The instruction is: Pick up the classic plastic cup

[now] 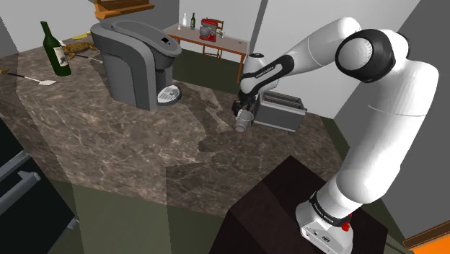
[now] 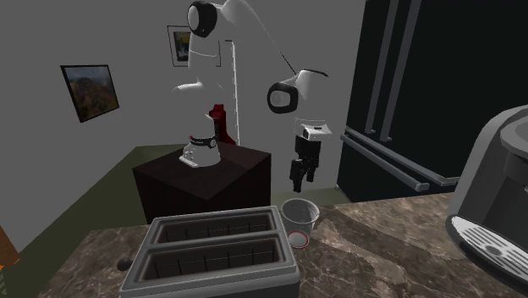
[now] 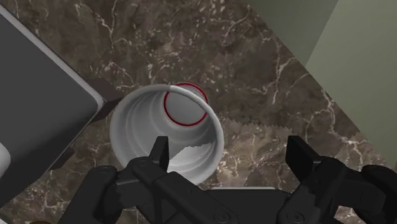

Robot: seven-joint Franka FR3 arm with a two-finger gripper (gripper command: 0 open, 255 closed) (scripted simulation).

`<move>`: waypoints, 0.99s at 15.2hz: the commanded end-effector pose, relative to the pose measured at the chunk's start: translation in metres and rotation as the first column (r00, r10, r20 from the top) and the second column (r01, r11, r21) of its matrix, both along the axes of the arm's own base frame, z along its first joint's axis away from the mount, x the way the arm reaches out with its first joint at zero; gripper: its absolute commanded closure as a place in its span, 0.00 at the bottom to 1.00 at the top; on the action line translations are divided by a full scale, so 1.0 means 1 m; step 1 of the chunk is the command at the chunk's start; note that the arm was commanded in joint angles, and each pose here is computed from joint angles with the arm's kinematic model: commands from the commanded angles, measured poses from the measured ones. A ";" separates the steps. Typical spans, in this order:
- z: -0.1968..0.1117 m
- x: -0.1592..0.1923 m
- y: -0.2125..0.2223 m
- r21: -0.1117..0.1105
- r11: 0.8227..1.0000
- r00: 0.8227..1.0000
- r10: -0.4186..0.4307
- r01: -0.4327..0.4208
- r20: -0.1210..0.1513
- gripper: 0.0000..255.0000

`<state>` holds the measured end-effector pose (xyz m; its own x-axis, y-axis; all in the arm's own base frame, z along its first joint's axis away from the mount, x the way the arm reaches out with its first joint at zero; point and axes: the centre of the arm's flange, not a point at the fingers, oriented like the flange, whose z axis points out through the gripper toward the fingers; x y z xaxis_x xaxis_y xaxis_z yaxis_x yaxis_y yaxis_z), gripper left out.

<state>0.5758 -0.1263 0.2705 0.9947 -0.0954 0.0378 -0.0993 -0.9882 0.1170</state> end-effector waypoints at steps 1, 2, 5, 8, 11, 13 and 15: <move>-0.024 0.013 -0.011 -0.007 1.000 1.000 0.002 -0.002 -0.006 0.00; -0.034 0.020 -0.015 -0.010 1.000 1.000 0.003 -0.003 -0.010 0.00; -0.050 0.020 -0.015 -0.010 1.000 1.000 0.003 -0.003 -0.010 0.00; -0.066 0.020 -0.015 -0.010 1.000 1.000 0.003 -0.003 -0.010 0.00; -0.074 0.020 -0.015 -0.010 1.000 1.000 0.003 -0.003 -0.010 0.00; -0.074 0.020 -0.015 -0.010 1.000 1.000 0.003 -0.003 -0.010 1.00; -0.074 0.020 -0.015 -0.010 1.000 1.000 0.003 -0.003 -0.010 1.00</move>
<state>0.5956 -0.1417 0.1965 0.9953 -0.0919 0.0297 -0.0949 -0.9872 0.1284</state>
